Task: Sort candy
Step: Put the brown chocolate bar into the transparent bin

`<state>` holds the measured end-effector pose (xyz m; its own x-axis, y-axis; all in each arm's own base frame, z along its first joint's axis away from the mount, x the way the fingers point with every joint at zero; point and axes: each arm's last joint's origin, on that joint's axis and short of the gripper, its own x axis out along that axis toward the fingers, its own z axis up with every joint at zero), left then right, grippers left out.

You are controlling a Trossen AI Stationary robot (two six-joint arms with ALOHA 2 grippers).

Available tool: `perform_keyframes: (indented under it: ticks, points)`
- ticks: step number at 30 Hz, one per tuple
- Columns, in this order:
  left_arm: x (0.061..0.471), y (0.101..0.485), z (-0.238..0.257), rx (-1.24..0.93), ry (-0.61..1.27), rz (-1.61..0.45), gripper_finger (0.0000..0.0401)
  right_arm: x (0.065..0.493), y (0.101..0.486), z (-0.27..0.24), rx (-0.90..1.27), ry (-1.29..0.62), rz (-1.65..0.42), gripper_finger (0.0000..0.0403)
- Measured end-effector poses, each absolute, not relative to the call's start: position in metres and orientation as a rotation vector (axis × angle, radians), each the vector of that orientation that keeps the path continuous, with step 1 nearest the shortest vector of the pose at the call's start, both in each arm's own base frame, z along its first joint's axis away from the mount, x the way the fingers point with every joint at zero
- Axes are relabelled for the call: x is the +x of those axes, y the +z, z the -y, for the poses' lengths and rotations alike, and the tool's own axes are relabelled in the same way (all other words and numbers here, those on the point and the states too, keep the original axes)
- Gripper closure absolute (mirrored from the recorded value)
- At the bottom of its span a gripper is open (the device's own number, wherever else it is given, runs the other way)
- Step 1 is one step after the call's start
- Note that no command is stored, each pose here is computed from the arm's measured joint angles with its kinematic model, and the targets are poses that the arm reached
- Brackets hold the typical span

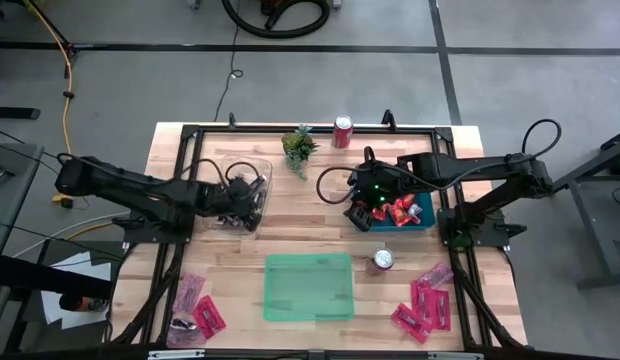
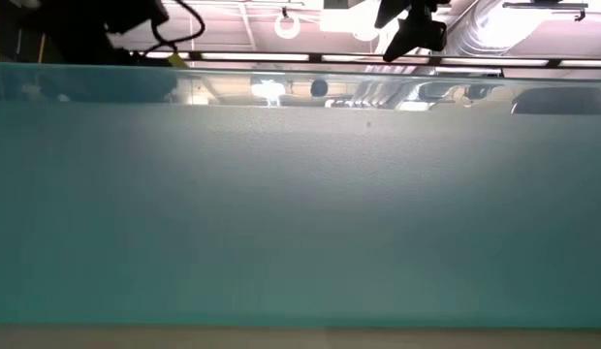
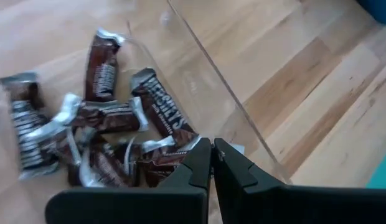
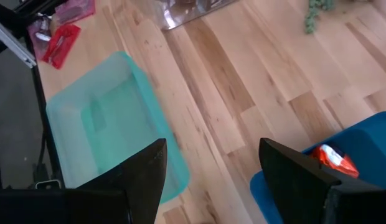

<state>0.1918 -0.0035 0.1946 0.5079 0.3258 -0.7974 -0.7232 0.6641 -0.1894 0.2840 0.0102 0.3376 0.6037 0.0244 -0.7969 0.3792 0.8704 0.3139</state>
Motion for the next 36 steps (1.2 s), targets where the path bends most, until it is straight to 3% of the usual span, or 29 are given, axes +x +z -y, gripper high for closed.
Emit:
perform_keyframes:
  ticks: [5,15,18,23,36]
  points:
    - [0.19,0.172,-0.005,-0.489,0.676,-0.835,0.0401,0.284,0.338,-0.01,0.487,-0.217,-0.906,0.0153]
    - [0.169,0.163,-0.015,-0.324,0.792,-1.041,0.0401,0.284,0.338,-0.01,0.501,-0.225,-0.905,0.0153]
    - [0.174,0.164,-0.015,-0.362,0.778,-0.988,0.0401,0.284,0.338,-0.01,0.504,-0.226,-0.906,0.0153]
    - [0.189,0.171,-0.011,-0.382,0.589,-0.899,0.0401,0.284,0.338,-0.01,0.504,-0.226,-0.905,0.0153]
    - [0.18,0.166,-0.014,-0.38,0.672,-0.971,0.0396,0.284,0.338,-0.01,0.511,-0.23,-0.903,0.0153]
